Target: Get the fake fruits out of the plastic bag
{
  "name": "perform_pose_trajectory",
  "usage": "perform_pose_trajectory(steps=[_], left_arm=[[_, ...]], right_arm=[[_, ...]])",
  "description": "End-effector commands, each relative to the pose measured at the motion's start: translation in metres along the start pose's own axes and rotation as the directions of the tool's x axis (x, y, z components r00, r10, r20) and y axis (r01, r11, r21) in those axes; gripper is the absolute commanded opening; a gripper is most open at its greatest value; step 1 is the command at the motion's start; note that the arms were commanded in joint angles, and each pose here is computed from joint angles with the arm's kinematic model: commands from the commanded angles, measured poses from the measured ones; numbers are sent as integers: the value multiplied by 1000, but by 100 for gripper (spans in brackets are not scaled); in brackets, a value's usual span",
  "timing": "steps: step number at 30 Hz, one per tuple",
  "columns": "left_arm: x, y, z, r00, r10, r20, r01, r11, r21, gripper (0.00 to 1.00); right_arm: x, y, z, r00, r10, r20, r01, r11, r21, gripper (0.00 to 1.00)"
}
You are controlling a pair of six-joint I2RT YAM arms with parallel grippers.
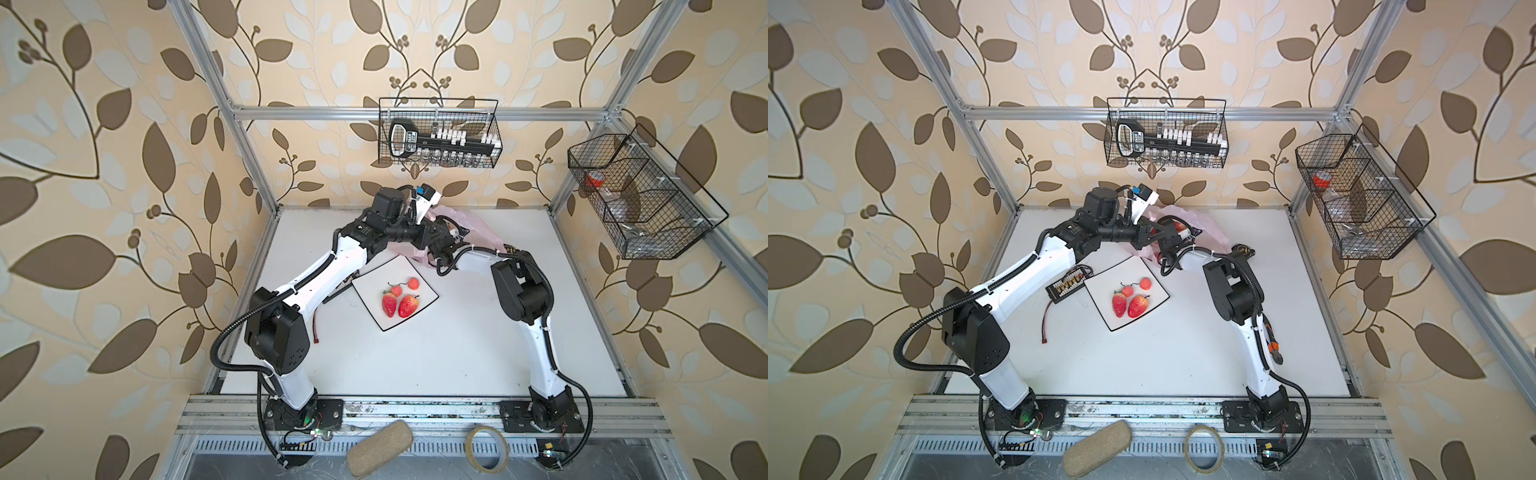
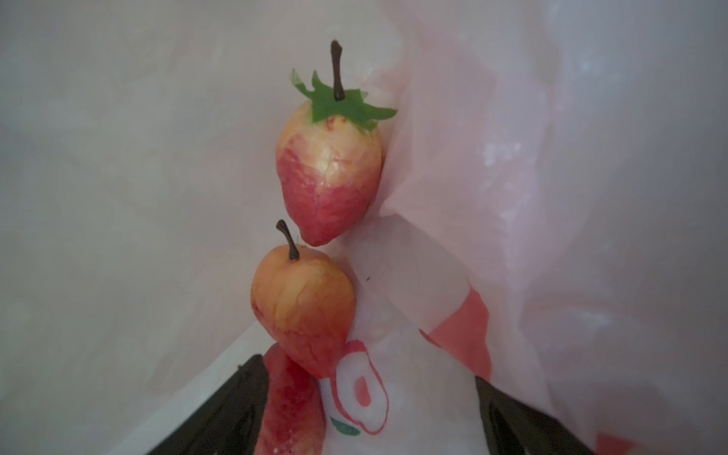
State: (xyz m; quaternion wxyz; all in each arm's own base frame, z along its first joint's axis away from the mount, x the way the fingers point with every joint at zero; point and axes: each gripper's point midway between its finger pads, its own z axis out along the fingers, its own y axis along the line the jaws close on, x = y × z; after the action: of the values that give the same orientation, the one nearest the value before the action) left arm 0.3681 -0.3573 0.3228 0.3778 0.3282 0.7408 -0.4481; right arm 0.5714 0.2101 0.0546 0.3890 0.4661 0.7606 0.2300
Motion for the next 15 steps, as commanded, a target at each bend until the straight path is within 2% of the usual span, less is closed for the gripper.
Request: perform_pose_trajectory(steps=[1,5,9,15], left_arm=[[-27,-43,-9,993,106,48,-113,980,162,0],[-24,-57,-11,992,123,37,-128,964,232,0],[-18,-64,-13,991,133,27,-136,954,268,0],[-16,-49,-12,990,142,22,-144,972,183,0]], right_arm=[[8,6,4,999,48,-26,-48,999,-11,84],[3,8,10,998,55,-18,-56,998,-15,80],[-4,10,15,999,52,-11,-53,998,-18,69],[-22,17,4,1000,1,12,-1,999,-45,52]])
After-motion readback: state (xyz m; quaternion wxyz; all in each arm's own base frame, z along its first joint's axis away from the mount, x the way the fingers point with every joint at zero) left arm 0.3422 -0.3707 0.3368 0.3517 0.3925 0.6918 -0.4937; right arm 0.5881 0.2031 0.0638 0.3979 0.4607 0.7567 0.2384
